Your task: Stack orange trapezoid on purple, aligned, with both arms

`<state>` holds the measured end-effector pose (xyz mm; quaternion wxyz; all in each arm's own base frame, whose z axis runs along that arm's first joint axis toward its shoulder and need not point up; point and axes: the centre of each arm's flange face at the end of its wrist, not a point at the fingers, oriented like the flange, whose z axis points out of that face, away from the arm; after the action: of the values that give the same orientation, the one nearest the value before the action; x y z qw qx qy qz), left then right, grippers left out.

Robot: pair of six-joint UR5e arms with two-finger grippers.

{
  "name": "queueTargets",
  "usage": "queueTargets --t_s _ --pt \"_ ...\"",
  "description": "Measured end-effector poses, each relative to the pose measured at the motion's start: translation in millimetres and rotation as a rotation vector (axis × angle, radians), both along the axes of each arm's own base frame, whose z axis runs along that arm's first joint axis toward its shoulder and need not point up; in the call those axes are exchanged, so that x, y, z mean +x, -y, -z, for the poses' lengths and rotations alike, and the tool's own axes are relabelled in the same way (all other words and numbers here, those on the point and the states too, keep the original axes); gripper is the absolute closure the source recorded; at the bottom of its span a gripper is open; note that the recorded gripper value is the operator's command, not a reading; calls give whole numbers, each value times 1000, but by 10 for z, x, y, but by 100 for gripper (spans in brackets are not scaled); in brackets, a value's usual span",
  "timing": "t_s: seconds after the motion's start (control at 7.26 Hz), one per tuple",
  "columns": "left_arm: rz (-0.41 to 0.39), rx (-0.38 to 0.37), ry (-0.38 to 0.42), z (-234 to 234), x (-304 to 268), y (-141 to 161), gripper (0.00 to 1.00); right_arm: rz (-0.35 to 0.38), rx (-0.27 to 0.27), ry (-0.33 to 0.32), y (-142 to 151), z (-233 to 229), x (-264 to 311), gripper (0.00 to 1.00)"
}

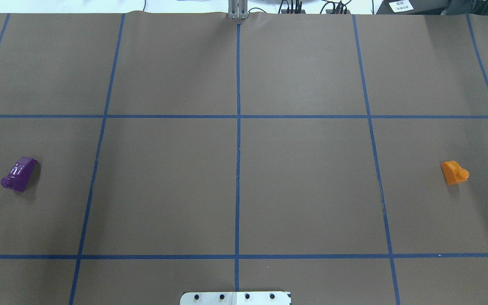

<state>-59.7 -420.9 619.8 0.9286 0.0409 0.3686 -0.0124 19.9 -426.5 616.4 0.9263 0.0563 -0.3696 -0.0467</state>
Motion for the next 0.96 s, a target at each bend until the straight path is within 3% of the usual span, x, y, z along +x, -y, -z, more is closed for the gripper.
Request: queueTargets --t_s 0.69,0.96 --pt "-4 4 -21 46 31 -65 0 8 -9 30 -21 -7 -28 0" --pt "-83 11 -103 127 411 -27 0 9 -10 31 -22 -8 -33 0"
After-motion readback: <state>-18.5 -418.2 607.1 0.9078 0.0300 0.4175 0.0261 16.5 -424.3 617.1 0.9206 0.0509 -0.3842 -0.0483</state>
